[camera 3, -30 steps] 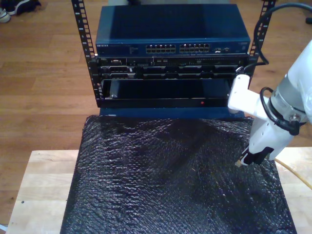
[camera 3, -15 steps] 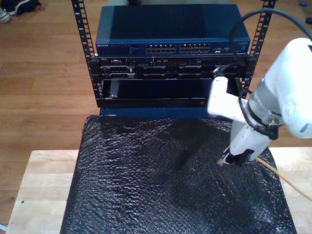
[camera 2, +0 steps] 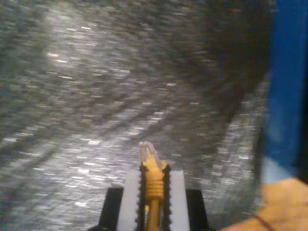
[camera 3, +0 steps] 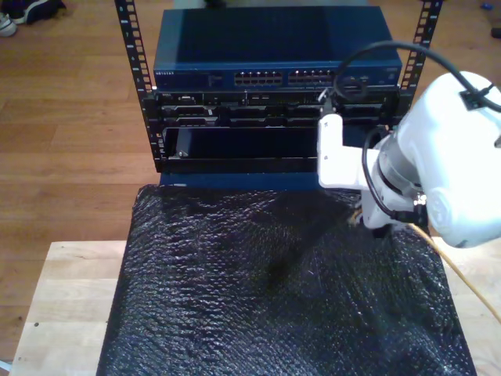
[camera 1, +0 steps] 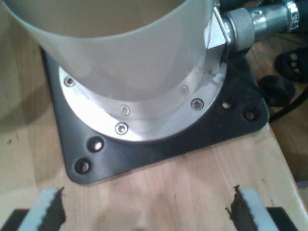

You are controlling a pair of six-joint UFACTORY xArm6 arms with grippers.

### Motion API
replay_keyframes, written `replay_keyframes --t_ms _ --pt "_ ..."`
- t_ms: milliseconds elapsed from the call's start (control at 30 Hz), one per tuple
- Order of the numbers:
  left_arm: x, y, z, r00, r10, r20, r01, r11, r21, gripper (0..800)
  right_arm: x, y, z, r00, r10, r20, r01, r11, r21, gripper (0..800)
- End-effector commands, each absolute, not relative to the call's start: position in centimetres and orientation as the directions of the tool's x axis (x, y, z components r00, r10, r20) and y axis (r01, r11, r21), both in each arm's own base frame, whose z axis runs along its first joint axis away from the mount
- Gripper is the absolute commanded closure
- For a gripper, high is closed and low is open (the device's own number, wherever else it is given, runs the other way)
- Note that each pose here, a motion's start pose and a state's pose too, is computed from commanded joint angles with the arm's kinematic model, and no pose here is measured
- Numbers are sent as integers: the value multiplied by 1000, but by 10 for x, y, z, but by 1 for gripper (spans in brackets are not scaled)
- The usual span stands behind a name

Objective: Grab the cable and plug it in

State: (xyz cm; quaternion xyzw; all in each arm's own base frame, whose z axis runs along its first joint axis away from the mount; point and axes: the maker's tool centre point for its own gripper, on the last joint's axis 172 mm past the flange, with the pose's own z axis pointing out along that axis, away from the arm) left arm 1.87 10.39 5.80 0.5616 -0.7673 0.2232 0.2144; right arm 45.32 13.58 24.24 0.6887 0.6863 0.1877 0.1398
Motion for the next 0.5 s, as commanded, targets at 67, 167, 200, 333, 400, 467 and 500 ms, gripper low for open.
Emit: replay_keyframes --t_ms 67,167,200,333,400,467,500 --pt "19 104 58 -277 -766 580 -958 270 -102 0 472 141 245 -44 998 48 870 15 493 800" --pt "19 104 58 -277 -766 580 -958 268 -103 0 487 146 247 -67 997 41 847 35 531 800" --pt "19 104 58 -277 -766 580 -958 270 -102 0 490 149 248 -66 997 50 841 29 541 800" --pt "19 104 58 -277 -766 580 -958 270 -102 0 500 158 248 -78 994 81 812 16 583 800" --pt "19 104 58 -277 -766 580 -958 270 -102 0 506 163 251 -89 992 92 796 15 605 800" --pt "19 104 58 -277 -767 579 -958 270 -101 0 512 167 258 -97 990 103 778 11 628 800" --pt "19 104 58 -277 -766 580 -958 270 -102 0 514 168 261 -100 989 106 771 10 636 800"
